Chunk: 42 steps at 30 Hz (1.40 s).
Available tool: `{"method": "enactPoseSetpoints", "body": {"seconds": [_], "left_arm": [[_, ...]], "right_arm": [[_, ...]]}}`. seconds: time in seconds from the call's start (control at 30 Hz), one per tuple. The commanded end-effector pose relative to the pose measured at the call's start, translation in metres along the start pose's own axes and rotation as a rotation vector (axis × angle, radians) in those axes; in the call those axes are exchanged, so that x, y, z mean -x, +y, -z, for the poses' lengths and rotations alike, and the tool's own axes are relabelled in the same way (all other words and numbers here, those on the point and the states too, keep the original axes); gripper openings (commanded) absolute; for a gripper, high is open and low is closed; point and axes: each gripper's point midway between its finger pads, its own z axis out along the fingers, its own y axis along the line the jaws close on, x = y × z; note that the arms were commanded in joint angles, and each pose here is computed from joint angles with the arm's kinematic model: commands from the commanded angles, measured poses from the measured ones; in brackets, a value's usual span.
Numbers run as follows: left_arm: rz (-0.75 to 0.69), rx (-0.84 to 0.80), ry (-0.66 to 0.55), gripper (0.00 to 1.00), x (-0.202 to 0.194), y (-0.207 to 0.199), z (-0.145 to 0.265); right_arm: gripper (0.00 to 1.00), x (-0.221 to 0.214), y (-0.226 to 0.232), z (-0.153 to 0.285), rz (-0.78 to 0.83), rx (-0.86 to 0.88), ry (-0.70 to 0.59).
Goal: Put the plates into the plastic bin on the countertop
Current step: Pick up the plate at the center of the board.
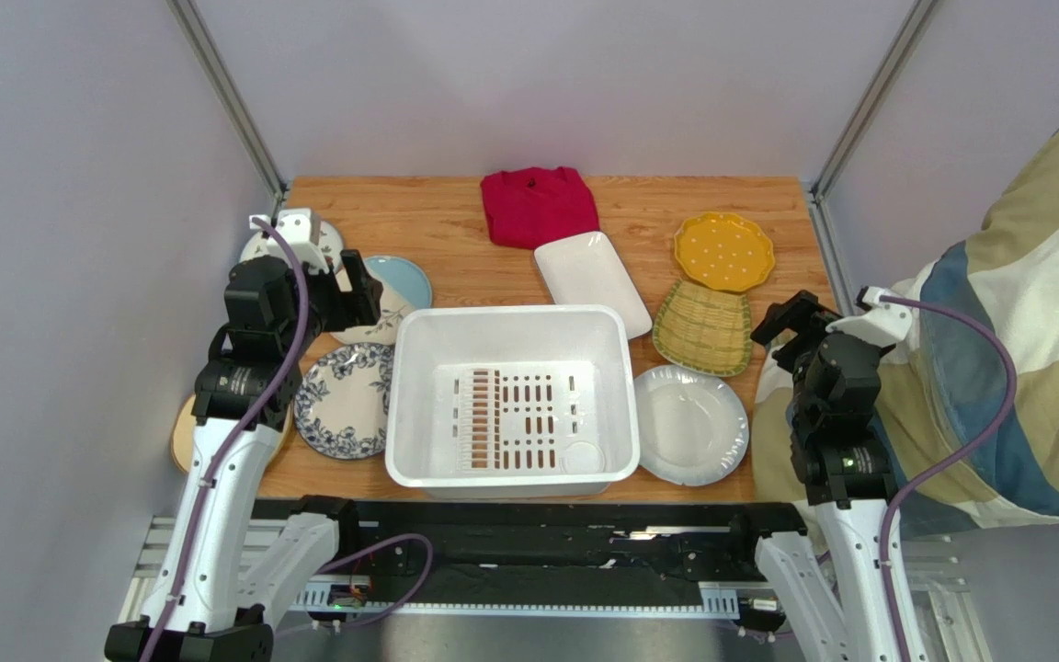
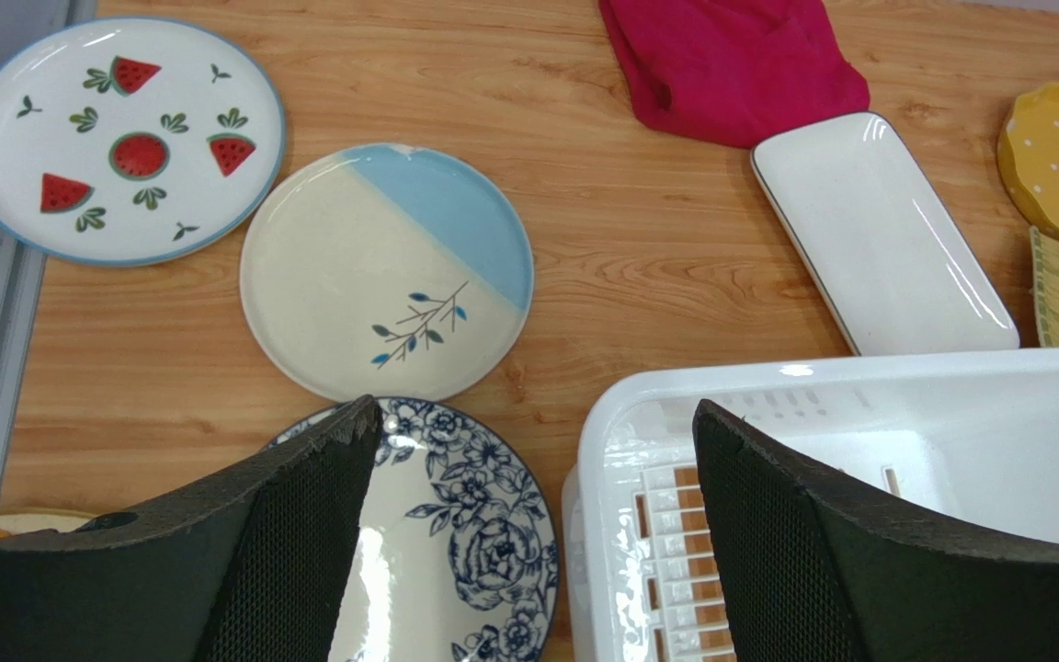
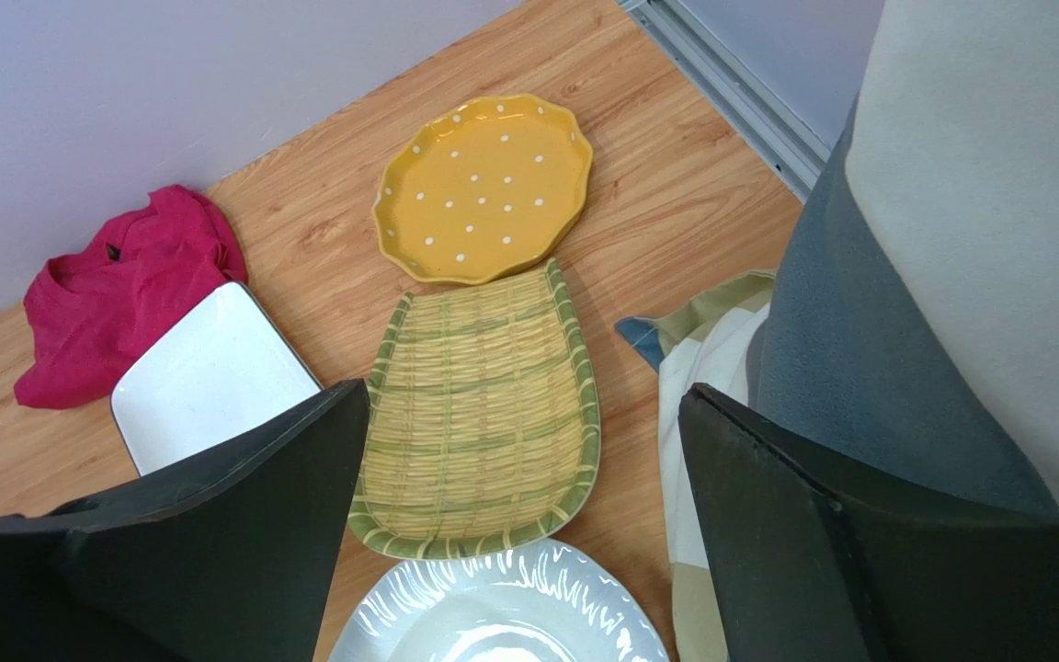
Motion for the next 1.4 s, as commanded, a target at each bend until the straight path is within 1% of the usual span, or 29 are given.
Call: {"method": "enactPoseSetpoints", "body": {"seconds": [0.0, 0.27, 0.37, 0.53, 0.57, 0.63, 0.67, 0.77, 0.9, 1.0, 1.03, 1.13, 1.2, 1.37], "left_arm": [[-0.018, -0.023, -0.022, 0.88, 0.003, -0.003, 0.003], [-0.018, -0.044, -0.012, 0.89, 0.0, -0.007, 0.003], [-0.013, -0.056, -0.004, 0.88, -0.003, -0.009, 0.002], [-0.009, -0.096, 0.009, 0.88, -0.007, -0.015, 0.003], [-0.008, -0.097, 0.012, 0.88, -0.009, -0.015, 0.002], [-0.009, -0.093, 0.016, 0.87, -0.01, -0.015, 0.001], [-0.01, -0.091, 0.013, 0.87, -0.009, -0.014, 0.002], [-0.026, -0.092, 0.008, 0.86, -0.008, -0.014, 0.003], [-0.046, -0.101, -0.015, 0.85, -0.005, -0.015, 0.007], [-0.05, -0.095, -0.014, 0.85, -0.006, -0.014, 0.007], [-0.051, -0.093, -0.018, 0.85, -0.006, -0.014, 0.008], [-0.055, -0.1, -0.023, 0.85, -0.005, -0.016, 0.01], [-0.06, -0.101, -0.024, 0.85, -0.005, -0.017, 0.01], [-0.067, -0.101, -0.021, 0.85, -0.006, -0.019, 0.01]], "right_arm": [[0.88, 0.013, 0.009, -0.002, -0.058, 0.036, -0.063], [0.87, 0.006, 0.014, -0.006, -0.051, 0.05, -0.025], [0.87, 0.0, 0.021, -0.01, -0.051, 0.073, 0.016], [0.87, -0.029, 0.028, -0.022, -0.023, 0.097, 0.138], [0.87, -0.043, 0.025, -0.026, -0.008, 0.075, 0.195], [0.87, -0.058, 0.026, -0.028, 0.002, 0.074, 0.265], [0.87, -0.075, 0.02, -0.03, 0.015, 0.044, 0.333], [0.86, -0.097, 0.009, -0.031, 0.021, -0.02, 0.412], [0.87, -0.117, -0.008, -0.042, 0.016, -0.116, 0.456], [0.87, -0.126, -0.008, -0.054, -0.019, -0.123, 0.483], [0.87, -0.133, -0.018, -0.061, -0.042, -0.164, 0.508], [0.84, -0.143, -0.024, -0.073, -0.083, -0.18, 0.546], [0.82, -0.145, -0.022, -0.081, -0.113, -0.167, 0.54], [0.79, -0.155, -0.025, -0.098, -0.117, -0.182, 0.559]]}}
